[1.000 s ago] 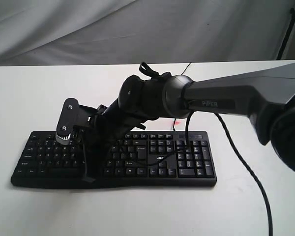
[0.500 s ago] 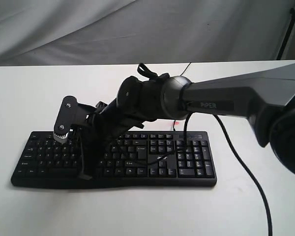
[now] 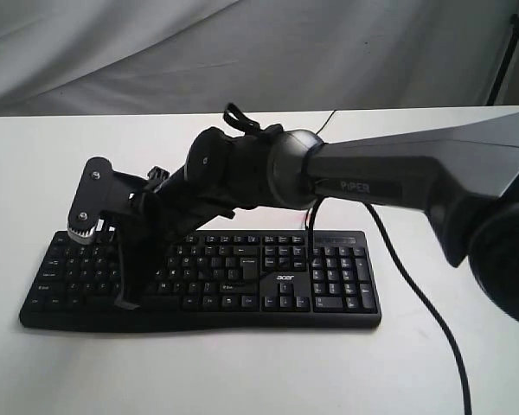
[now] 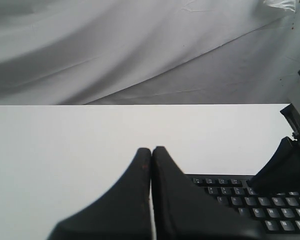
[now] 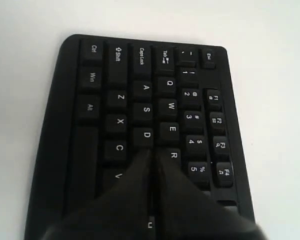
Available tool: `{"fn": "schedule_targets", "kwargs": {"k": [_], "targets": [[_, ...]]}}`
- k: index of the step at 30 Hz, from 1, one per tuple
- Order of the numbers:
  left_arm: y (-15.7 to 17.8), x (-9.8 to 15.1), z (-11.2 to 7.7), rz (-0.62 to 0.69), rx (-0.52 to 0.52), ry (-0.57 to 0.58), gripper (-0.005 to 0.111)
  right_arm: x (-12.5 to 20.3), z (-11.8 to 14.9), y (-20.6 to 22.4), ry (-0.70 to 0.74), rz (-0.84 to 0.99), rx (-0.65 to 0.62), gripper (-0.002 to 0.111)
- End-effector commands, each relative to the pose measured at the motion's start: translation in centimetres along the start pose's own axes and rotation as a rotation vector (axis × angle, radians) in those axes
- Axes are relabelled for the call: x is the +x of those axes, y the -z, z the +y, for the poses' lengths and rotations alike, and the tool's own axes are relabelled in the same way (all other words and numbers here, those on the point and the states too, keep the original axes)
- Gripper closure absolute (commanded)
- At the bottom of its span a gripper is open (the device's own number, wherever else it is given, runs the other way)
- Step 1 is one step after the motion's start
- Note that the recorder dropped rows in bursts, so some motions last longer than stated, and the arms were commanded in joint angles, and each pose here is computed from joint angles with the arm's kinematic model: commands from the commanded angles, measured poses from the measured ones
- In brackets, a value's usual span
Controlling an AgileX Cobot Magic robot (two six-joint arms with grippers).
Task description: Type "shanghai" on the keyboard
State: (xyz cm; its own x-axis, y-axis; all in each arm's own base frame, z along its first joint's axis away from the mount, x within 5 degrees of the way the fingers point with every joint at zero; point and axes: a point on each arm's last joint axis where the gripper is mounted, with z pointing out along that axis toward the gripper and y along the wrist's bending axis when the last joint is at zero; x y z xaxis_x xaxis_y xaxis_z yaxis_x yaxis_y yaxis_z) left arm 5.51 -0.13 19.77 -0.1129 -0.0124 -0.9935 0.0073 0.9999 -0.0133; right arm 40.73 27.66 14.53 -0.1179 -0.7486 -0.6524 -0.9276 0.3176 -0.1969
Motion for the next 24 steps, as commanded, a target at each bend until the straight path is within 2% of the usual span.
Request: {"fn": "schedule_targets", "kwargs": {"k": [1,13,24], "targets": [[0.0,0.0,0.0,0.001,0.005,0.005,0.106,-0.4,-0.2,0.2,-0.007,-0.011,0.018,0.108],[0.0,0.0,0.0,0.001,0.005,0.005,0.106,1.1,-0.1,-1.4,-0.038,0.015,0.008,0.108],[0.0,0.0,0.0,0.001,0.005,0.005,0.106,1.0,-0.2,-1.4,-0.036,0.012,0.024,0.108]]}}
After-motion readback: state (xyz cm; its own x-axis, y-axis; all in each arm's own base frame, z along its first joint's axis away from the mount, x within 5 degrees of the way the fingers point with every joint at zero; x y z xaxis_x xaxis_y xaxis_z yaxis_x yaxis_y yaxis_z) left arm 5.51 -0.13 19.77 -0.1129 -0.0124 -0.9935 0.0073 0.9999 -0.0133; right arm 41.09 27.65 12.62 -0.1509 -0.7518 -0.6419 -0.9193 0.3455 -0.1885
